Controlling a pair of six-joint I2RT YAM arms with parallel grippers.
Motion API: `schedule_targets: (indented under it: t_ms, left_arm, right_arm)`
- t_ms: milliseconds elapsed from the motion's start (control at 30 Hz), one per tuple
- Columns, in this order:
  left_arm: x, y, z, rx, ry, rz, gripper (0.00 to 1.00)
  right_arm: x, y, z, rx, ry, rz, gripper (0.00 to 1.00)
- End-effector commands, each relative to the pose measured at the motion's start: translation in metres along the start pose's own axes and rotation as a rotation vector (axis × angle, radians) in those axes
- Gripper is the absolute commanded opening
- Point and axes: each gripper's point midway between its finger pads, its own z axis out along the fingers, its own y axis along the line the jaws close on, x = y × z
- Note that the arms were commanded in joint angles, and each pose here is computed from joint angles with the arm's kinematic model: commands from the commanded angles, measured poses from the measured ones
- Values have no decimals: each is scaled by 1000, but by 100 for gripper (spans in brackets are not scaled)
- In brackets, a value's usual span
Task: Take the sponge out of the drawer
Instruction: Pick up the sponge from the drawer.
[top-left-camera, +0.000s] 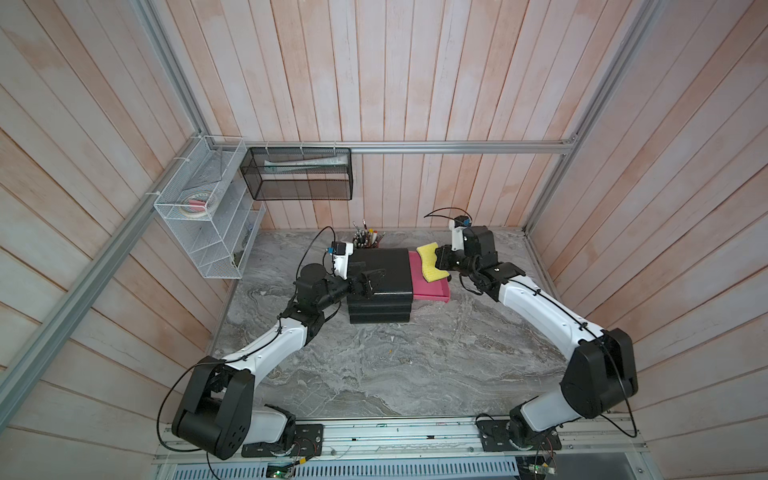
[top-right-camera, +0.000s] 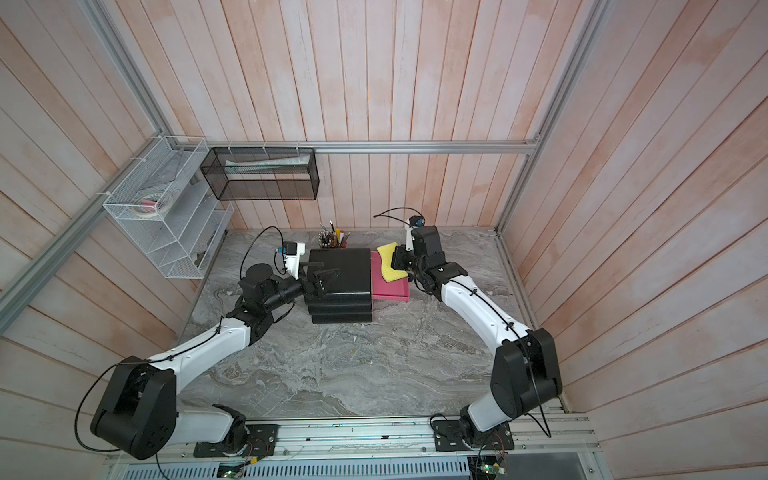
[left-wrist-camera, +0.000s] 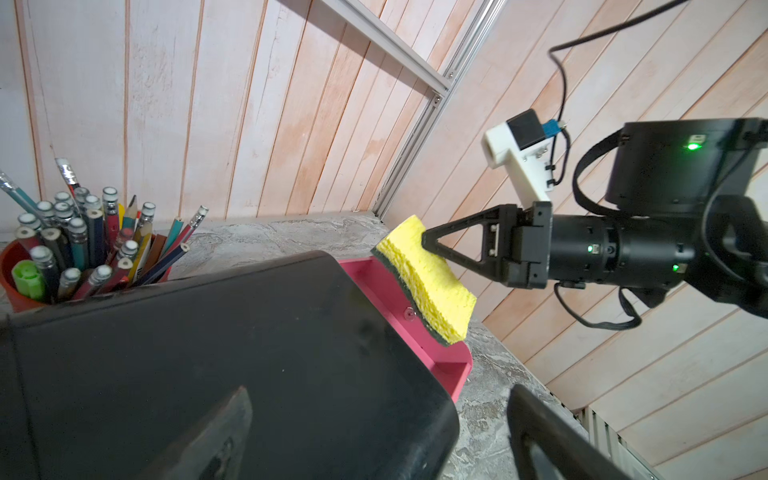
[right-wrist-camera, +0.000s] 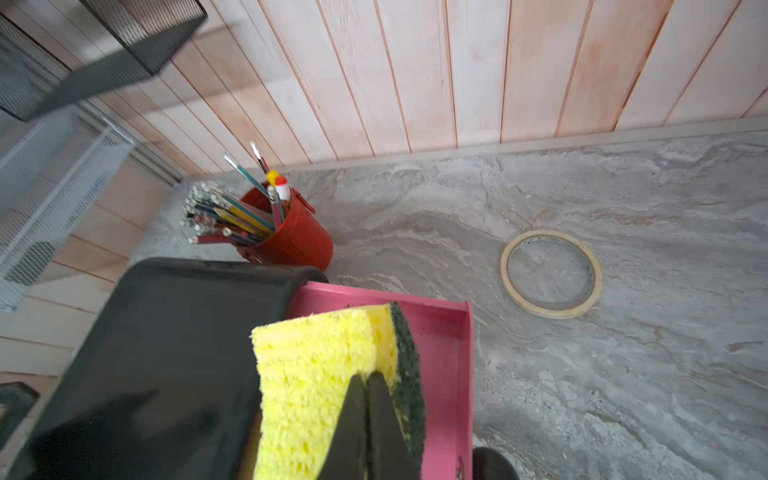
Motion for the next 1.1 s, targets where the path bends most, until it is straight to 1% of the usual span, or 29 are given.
schedule_targets:
  t_ms: [0, 33, 100, 200, 333, 400, 500, 633, 767, 867, 933, 1000, 1067]
  left_arm:
    - [-9, -11, -7, 16, -22, 31, 98]
    - [-11, -13, -8, 21, -28, 34, 98]
    - [-18, -20, -11, 34, -46, 40, 98]
    - [-23, -27, -13, 42, -62, 53, 98]
    - [-24, -43, -6, 59, -64, 85, 98]
    - [-25, -54, 0, 65, -76, 109, 97]
    - [-28, -65, 4, 74, -113, 126, 97]
    - [-35, -63, 2, 54, -188, 108, 97]
    - [-41, -61, 1, 55, -250, 89, 96]
    - [-41, -62, 4, 61, -265, 73, 93]
    - [-39, -63, 6, 67, -268, 70, 92]
    - [-35, -65, 8, 67, -271, 69, 92]
    - [-34, -65, 9, 63, -274, 69, 92]
  right_arm:
    - [-33, 11, -20, -48, -167, 101, 0]
    - [-39, 15, -26, -75, -199, 136, 0]
    - [-52, 29, -39, -170, -266, 220, 0]
    - [-65, 54, -49, -312, -319, 326, 0]
    - [-73, 92, -50, -419, -360, 421, 0]
    - [-71, 109, -49, -473, -372, 490, 0]
    - [-66, 120, -46, -536, -377, 593, 0]
    - [-57, 121, -51, -567, -412, 702, 0]
    - [-48, 121, -52, -571, -412, 777, 0]
    - [-43, 119, -53, -590, -422, 844, 0]
    - [-41, 114, -56, -600, -451, 892, 0]
    - [-37, 110, -58, -611, -472, 942, 0]
    - [-34, 112, -55, -620, -462, 968, 0]
